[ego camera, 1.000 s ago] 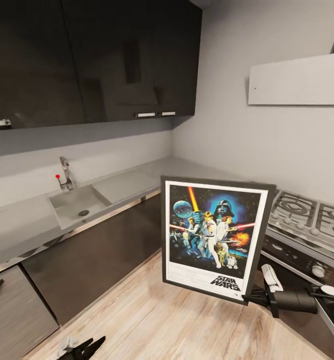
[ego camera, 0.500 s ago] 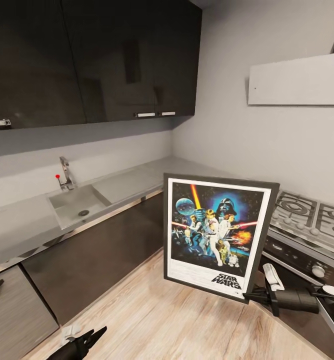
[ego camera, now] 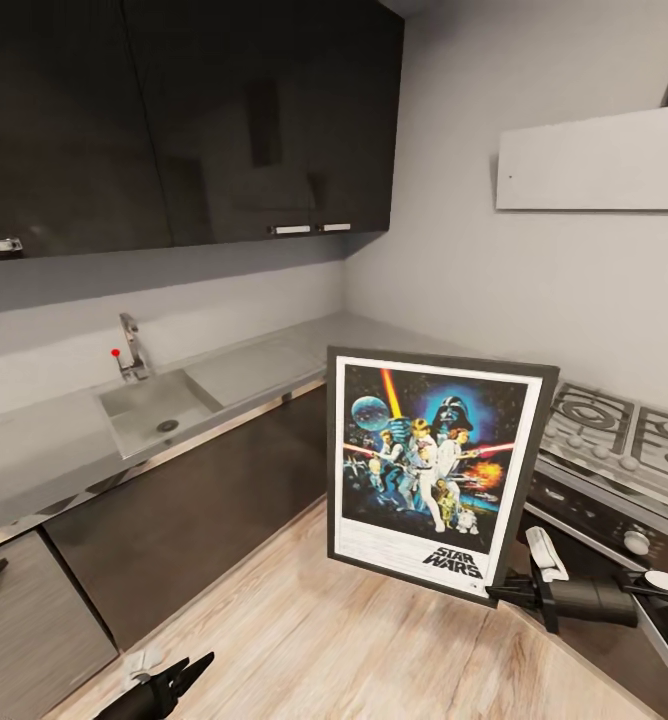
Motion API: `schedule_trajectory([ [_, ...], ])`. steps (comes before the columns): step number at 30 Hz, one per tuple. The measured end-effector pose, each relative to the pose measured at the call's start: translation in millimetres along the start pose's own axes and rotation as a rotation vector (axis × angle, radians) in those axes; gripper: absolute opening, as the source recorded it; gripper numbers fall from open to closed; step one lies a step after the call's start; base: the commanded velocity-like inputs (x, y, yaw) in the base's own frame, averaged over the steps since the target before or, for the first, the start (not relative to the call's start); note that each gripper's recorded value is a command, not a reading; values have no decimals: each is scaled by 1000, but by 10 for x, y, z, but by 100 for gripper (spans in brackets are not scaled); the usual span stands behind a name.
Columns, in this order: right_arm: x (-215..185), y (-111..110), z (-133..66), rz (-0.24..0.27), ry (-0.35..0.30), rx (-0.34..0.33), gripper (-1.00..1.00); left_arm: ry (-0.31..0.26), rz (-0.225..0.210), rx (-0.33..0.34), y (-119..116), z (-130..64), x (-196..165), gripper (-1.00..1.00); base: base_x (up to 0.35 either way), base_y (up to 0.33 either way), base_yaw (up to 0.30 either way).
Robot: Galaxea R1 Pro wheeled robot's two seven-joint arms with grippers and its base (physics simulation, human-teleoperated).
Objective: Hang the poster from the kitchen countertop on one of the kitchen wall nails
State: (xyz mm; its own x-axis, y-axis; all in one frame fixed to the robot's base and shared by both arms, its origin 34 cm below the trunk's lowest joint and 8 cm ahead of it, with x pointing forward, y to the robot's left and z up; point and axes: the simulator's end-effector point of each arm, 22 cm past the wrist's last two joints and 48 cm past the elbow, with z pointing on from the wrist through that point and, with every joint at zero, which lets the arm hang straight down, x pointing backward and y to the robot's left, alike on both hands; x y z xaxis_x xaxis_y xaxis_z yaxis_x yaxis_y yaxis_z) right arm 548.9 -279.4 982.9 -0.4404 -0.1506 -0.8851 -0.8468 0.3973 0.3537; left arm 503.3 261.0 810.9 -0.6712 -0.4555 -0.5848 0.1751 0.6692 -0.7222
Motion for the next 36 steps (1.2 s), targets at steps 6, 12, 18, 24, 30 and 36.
schedule_trajectory([
  [6, 0, -2, 2, -2, 0, 0, -100, 2, -1, -5, 10, 3, 12, 100, -205, 47, 27],
  [12, 5, 1, 6, -2, 1, -1, -100, 3, -1, -6, 13, 1, 19, 100, -86, 18, 215],
  [18, 14, -3, 11, -1, 2, -2, -100, 5, -3, -7, 19, 3, 29, 100, -149, 108, 205],
  [24, 18, -4, 12, 0, 3, -2, -100, 7, -3, -7, 20, 4, 35, 100, -239, 175, 46],
  [30, 25, -33, 17, -1, 5, 12, -100, 7, -2, -7, 21, 1, 36, 100, -90, 62, 161],
  [36, 38, -97, 30, 2, 6, 38, -100, 7, -4, -9, 30, 1, 44, 100, -78, 62, 247],
])
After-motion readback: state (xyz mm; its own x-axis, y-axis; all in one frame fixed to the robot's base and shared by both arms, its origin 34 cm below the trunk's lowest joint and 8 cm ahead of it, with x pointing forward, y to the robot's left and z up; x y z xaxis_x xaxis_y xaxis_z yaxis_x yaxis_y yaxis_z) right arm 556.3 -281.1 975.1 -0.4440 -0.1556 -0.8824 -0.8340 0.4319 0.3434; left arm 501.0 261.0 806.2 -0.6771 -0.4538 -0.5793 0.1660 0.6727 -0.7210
